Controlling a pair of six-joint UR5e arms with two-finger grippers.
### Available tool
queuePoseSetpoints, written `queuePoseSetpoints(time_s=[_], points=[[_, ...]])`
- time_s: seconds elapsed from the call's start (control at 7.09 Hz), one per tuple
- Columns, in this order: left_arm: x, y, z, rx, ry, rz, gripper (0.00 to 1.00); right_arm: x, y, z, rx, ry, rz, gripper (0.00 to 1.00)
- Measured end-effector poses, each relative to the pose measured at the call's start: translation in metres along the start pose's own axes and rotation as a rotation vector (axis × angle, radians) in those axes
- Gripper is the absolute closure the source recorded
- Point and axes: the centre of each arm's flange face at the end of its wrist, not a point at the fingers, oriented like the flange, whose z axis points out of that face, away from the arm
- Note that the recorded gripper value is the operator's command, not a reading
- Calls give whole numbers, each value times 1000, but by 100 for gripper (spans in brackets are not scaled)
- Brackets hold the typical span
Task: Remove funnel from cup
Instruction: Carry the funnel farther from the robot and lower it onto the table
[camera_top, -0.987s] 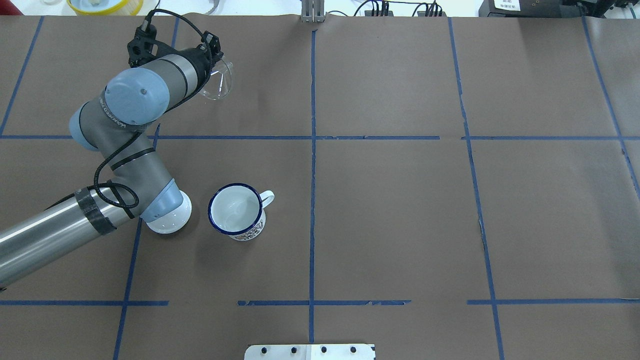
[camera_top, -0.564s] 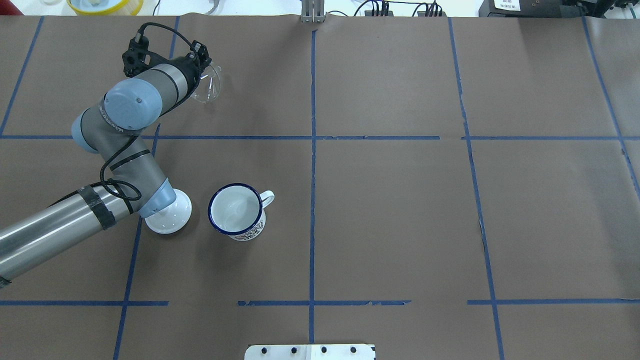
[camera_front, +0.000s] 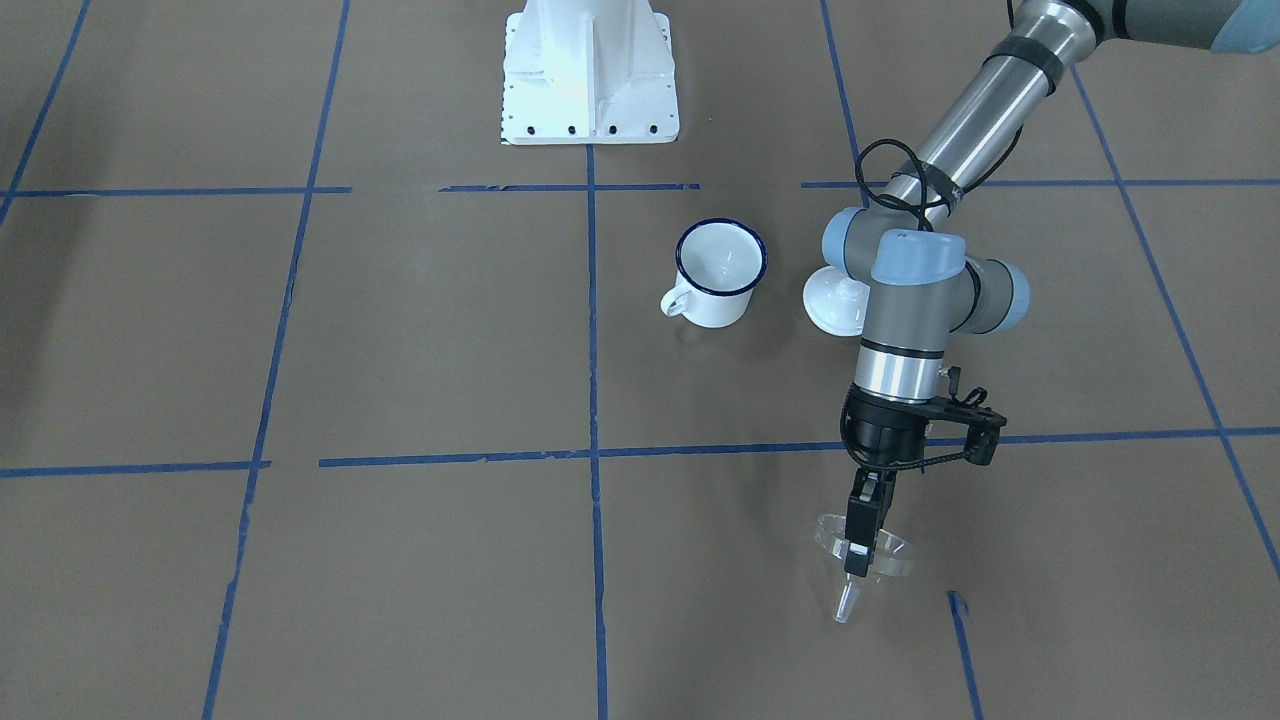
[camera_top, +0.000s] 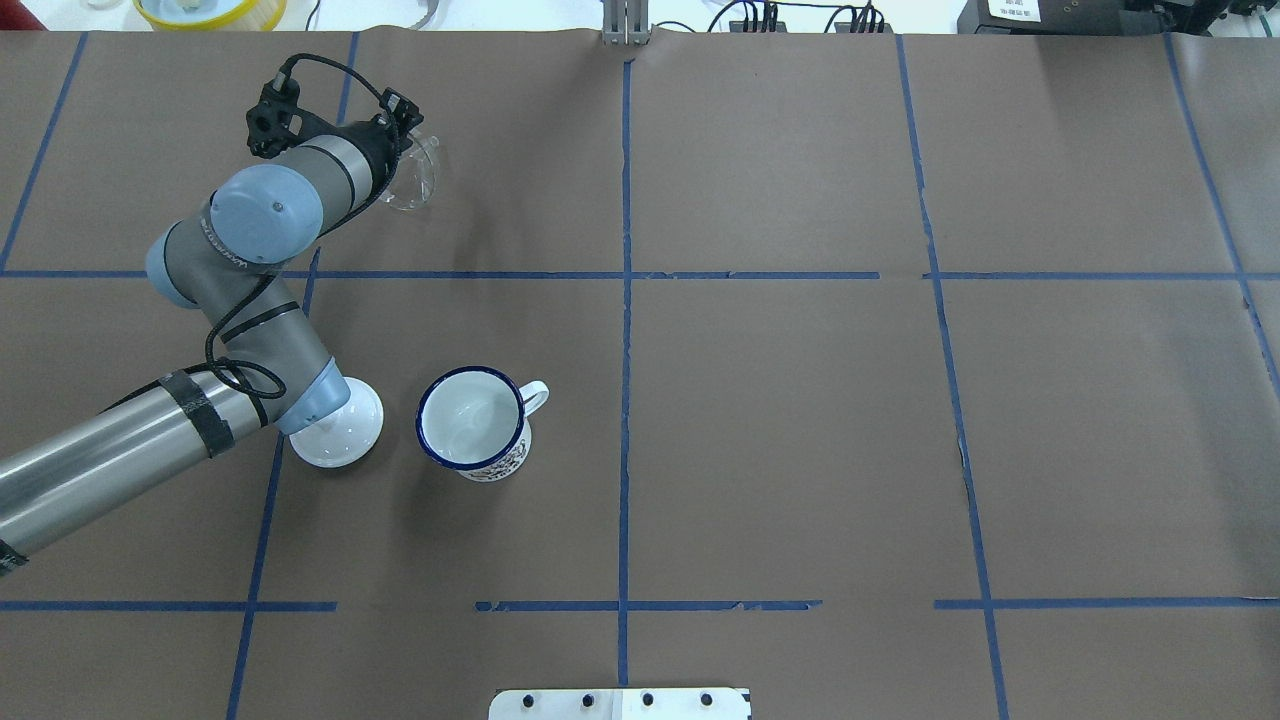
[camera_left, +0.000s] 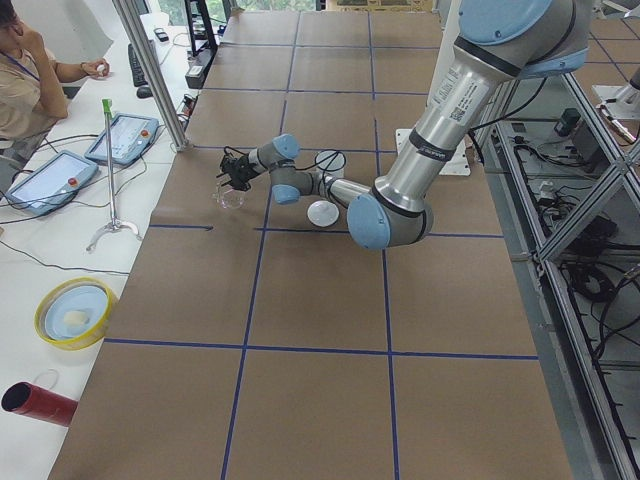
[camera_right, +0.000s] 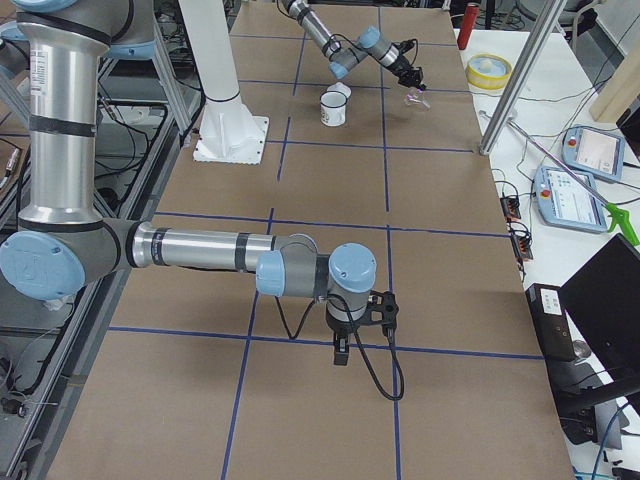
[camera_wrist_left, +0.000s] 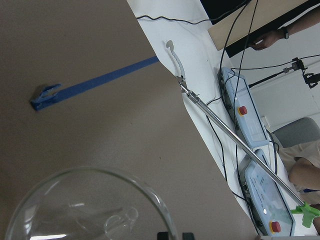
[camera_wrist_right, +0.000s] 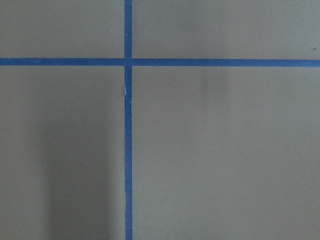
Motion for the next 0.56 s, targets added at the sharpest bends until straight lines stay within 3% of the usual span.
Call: queuePoseSetpoints(time_s=[0.28, 0.56], points=[[33, -11, -25, -57, 49, 92, 0, 0, 0, 0, 0, 0, 0, 0], [44, -22, -74, -190, 48, 257, 0, 0, 0, 0, 0, 0, 0, 0]])
